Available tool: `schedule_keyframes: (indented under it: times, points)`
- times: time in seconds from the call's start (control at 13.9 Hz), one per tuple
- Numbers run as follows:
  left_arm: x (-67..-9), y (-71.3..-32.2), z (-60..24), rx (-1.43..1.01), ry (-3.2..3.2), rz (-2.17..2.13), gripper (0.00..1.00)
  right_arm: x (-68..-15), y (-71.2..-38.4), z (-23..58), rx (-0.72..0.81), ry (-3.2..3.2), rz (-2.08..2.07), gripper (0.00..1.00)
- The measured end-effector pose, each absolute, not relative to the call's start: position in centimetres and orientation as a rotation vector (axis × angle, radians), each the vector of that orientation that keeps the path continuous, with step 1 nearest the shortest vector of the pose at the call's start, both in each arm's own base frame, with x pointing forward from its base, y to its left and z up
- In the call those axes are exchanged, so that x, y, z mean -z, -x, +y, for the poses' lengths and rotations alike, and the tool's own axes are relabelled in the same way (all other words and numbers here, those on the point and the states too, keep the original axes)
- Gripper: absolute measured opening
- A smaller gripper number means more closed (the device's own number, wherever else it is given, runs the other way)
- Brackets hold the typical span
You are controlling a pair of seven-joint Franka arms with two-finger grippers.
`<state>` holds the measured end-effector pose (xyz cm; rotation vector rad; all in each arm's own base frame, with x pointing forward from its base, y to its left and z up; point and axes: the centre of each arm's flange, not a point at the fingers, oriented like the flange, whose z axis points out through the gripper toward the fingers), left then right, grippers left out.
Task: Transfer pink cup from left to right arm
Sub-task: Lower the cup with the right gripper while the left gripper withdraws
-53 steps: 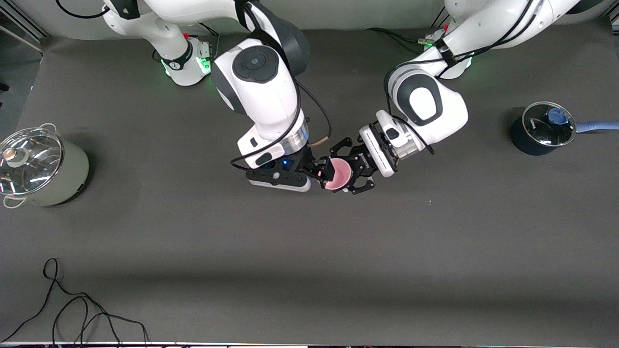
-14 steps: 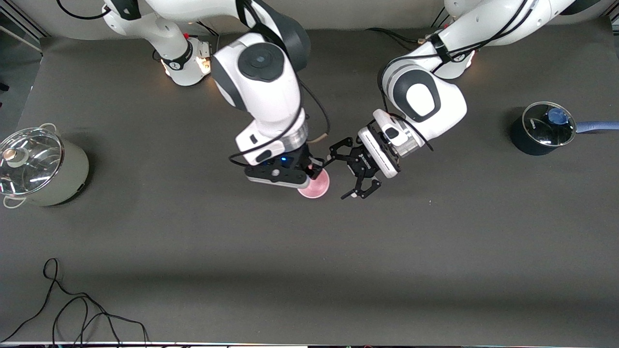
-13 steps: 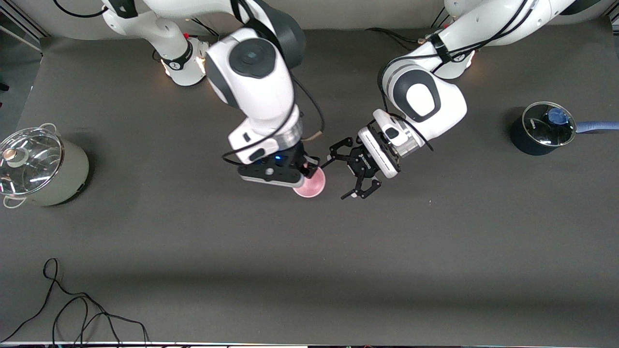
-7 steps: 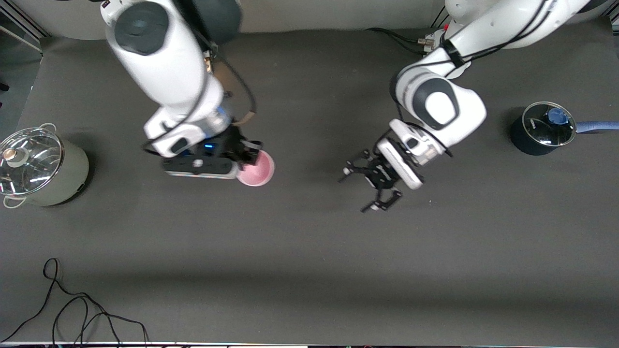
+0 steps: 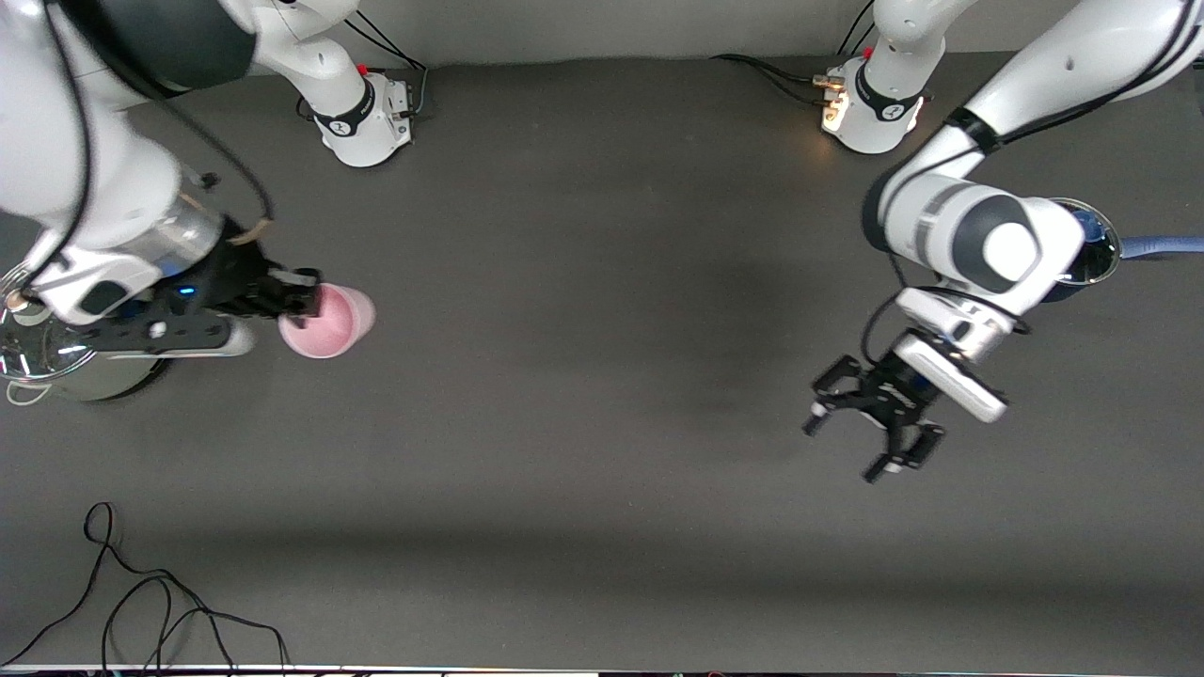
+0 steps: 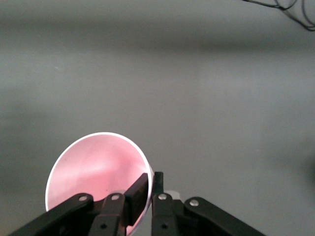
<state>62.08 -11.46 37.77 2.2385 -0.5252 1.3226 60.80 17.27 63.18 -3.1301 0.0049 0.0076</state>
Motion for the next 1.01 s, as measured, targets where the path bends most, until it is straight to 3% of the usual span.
schedule_keyframes:
  times: [0.36, 0.79, 1.01]
  points:
    - [-36.6, -64.2, 1.8, -1.441, -2.228, -0.42, 1.0, -57.5, -62.7, 8.8, -0.095, 3.167, -0.05, 0.08]
    - [-34.7, -63.7, 10.5, -1.5, -2.104, -0.405, 1.0, -47.8, -62.8, 1.7, -0.009, 3.17, -0.071, 0.08]
    - [-33.8, -63.6, 12.8, -1.404, -2.03, -0.451, 1.0, -41.5, -61.5, 0.4, 0.065, 3.173, -0.065, 0.08]
